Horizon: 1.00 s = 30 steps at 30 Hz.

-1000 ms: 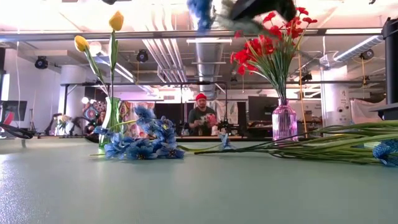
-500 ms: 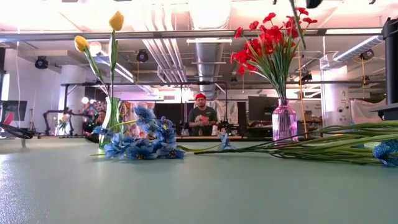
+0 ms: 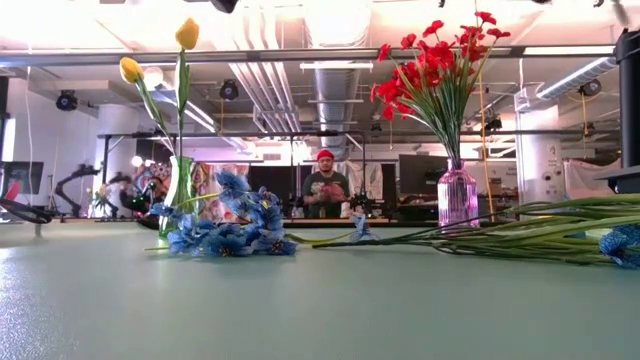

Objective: Sort flowers into vase by color
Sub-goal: Put the middle blue flower into the red vase

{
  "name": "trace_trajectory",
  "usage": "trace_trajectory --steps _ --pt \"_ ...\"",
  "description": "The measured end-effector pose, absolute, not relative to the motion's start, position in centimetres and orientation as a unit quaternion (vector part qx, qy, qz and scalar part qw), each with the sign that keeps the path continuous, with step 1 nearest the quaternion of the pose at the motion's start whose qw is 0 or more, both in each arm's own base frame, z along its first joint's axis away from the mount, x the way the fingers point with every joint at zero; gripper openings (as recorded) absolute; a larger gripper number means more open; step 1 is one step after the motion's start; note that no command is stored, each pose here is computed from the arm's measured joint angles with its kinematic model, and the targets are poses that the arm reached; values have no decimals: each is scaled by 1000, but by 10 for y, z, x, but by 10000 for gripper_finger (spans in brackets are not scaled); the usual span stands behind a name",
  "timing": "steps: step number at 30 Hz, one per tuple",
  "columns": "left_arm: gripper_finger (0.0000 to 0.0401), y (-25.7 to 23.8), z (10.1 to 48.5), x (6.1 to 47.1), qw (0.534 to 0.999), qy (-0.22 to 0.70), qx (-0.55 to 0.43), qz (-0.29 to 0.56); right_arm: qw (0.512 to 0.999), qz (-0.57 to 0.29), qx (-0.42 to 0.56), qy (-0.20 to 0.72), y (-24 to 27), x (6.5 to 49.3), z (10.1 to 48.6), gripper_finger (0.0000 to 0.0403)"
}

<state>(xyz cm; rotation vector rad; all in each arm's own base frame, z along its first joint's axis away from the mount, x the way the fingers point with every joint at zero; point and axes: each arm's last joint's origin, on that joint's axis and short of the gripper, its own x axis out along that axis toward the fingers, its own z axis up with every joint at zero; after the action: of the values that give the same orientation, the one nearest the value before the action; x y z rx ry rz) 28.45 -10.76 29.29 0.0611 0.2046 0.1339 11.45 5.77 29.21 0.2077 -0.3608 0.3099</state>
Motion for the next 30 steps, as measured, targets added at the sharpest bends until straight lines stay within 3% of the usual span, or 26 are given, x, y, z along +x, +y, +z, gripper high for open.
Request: trace_trajectory --steps 9,15,22,30 --pt "233 -106 291 295 994 71 4 77 968 154 165 -107 36 76 290 13" --pt "233 -106 289 307 995 55 -2 88 974 168 110 -105 31 66 293 13" --pt "233 -108 291 331 984 52 10 169 978 170 55 -108 34 70 294 13" --pt "233 -117 297 361 981 61 22 181 968 197 48 -148 32 57 326 13"
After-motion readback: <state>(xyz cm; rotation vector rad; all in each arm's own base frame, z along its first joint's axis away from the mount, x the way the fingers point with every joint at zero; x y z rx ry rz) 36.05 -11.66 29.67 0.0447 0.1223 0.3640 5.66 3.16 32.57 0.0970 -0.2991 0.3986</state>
